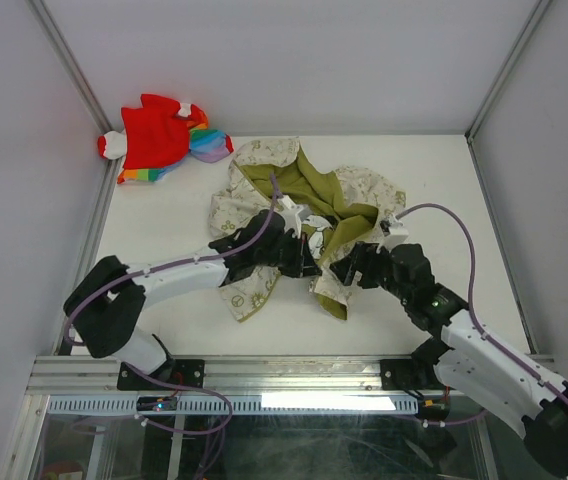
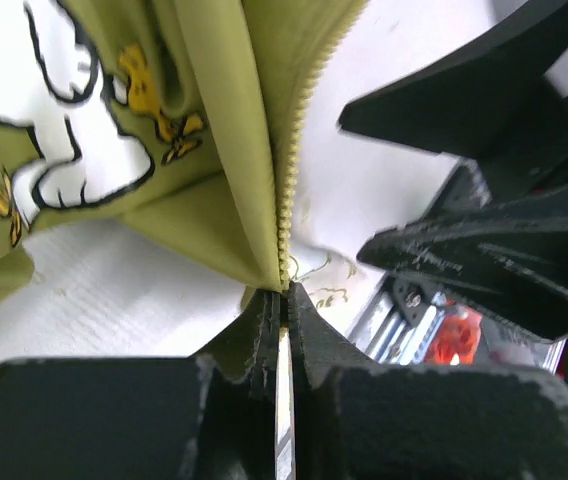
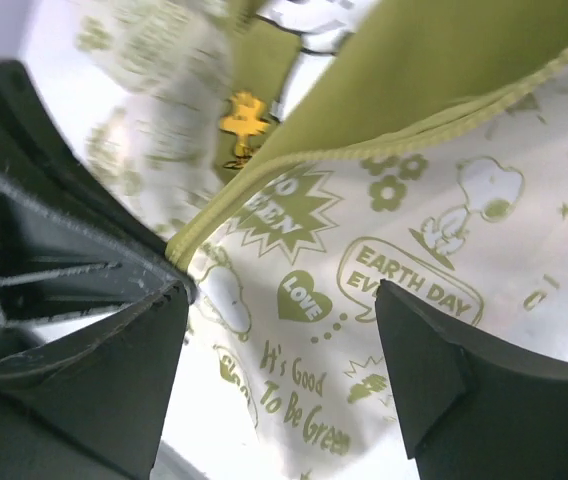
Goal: Zip up the jacket
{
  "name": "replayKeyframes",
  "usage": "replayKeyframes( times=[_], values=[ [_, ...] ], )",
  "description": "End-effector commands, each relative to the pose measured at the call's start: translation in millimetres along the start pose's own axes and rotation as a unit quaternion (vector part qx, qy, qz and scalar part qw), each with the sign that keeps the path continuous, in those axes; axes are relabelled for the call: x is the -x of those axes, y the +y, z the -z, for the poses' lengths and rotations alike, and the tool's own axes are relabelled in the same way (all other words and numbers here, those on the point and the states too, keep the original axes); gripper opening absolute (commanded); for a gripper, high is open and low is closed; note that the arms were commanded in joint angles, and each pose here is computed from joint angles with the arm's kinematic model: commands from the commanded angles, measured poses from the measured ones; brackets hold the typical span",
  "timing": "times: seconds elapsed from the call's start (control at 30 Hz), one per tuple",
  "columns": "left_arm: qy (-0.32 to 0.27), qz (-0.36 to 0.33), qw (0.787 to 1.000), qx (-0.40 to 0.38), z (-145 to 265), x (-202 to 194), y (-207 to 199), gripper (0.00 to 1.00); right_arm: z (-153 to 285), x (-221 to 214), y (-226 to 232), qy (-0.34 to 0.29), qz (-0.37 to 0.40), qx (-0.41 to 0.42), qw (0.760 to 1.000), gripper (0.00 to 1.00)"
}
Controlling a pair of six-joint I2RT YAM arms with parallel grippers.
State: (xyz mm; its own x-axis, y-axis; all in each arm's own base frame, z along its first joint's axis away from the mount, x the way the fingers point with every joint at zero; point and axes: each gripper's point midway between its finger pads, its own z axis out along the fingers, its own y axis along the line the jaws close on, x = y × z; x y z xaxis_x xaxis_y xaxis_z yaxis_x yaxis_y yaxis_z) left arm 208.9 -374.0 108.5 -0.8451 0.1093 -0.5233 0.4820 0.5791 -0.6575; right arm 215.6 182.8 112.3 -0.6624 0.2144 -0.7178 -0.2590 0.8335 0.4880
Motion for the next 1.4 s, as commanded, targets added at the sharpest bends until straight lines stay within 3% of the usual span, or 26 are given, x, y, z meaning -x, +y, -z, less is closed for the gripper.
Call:
replayKeyframes(
  times=[0.0, 0.27, 0.5, 0.67, 0.7, 0.87, 1.13, 1.17, 1.27, 1.37],
  values=[
    [-0.100, -0.037, 0.994, -0.041, 35, 50, -31, 0.00, 16, 34, 54, -0.062, 0.032, 0.140, 0.988, 0.80],
    [-0.127, -0.039, 0.988, -0.082, 58, 54, -50, 0.00, 15, 32, 83, -0.049, 0.075, 0.229, 0.969, 0.82],
    [-0.125, -0.030, 0.987, -0.097, 61, 49, -49, 0.00, 12, 20, 92, -0.023, 0.097, 0.275, 0.956, 0.71],
    [-0.128, -0.029, 0.985, -0.112, 63, 49, -55, 0.00, 3, 14, 86, -0.017, 0.094, 0.269, 0.958, 0.71],
    [-0.129, -0.028, 0.985, -0.113, 63, 50, -55, 0.00, 5, 9, 88, -0.009, 0.103, 0.283, 0.954, 0.62],
    [-0.132, -0.025, 0.983, -0.122, 64, 49, -58, 0.00, -1, 1, 86, 0.001, 0.114, 0.293, 0.949, 0.47],
    [-0.123, -0.022, 0.984, -0.123, 61, 44, -55, 0.00, 4, 11, 96, -0.023, 0.125, 0.325, 0.937, 0.46],
    [-0.123, -0.022, 0.985, -0.122, 62, 43, -54, 0.00, 5, 13, 97, -0.028, 0.128, 0.328, 0.936, 0.43],
    [-0.132, -0.021, 0.984, -0.118, 66, 43, -53, 0.00, 6, 17, 99, -0.029, 0.134, 0.334, 0.932, 0.21],
    [-0.146, -0.016, 0.984, -0.103, 73, 44, -48, 0.11, 6, 19, 99, -0.027, 0.139, 0.337, 0.931, 0.01]
  ],
)
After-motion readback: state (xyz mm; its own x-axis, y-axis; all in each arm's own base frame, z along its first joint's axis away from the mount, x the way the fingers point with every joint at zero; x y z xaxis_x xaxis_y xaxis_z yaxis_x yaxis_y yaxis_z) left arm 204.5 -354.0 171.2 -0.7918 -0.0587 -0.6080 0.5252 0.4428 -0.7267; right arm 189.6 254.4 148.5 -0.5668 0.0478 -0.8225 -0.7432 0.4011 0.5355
